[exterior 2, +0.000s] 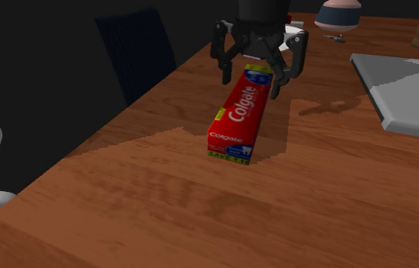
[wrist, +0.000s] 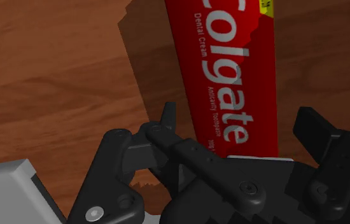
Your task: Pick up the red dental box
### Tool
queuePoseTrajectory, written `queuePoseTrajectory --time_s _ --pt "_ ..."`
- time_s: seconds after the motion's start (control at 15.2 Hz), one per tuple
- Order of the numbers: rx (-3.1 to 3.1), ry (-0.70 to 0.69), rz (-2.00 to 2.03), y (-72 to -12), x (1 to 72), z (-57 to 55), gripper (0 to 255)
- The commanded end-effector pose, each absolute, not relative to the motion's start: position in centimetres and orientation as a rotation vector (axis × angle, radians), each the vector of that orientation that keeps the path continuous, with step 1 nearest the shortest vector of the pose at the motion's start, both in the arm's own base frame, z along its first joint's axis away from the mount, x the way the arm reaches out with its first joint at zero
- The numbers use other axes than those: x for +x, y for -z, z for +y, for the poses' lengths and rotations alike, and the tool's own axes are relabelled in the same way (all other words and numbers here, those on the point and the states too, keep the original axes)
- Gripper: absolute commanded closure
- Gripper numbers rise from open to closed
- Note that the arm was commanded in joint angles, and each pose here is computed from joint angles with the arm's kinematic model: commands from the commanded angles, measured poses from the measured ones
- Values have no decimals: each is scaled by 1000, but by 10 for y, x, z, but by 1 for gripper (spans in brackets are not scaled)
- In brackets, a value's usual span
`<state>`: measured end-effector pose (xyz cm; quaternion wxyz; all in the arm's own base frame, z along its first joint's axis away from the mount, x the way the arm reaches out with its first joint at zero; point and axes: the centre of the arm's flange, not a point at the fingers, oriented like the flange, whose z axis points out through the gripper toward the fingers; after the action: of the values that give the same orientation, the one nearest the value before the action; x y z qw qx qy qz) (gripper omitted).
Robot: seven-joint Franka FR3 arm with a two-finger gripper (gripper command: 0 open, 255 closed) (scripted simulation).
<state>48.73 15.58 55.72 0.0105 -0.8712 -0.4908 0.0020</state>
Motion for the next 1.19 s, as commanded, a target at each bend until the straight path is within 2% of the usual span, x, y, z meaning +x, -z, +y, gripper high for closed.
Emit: queuePoseTrajectory --time_s 0.0,0.33,0.4,1.12 --pt "-2715 -7 -1537 -547 488 157 0" --pt "-2715 -7 -1537 -528 488 157 0" --pt "-2715 -7 -1538 -528 488 157 255" --pt "-2715 -7 -1537 -539 487 157 255"
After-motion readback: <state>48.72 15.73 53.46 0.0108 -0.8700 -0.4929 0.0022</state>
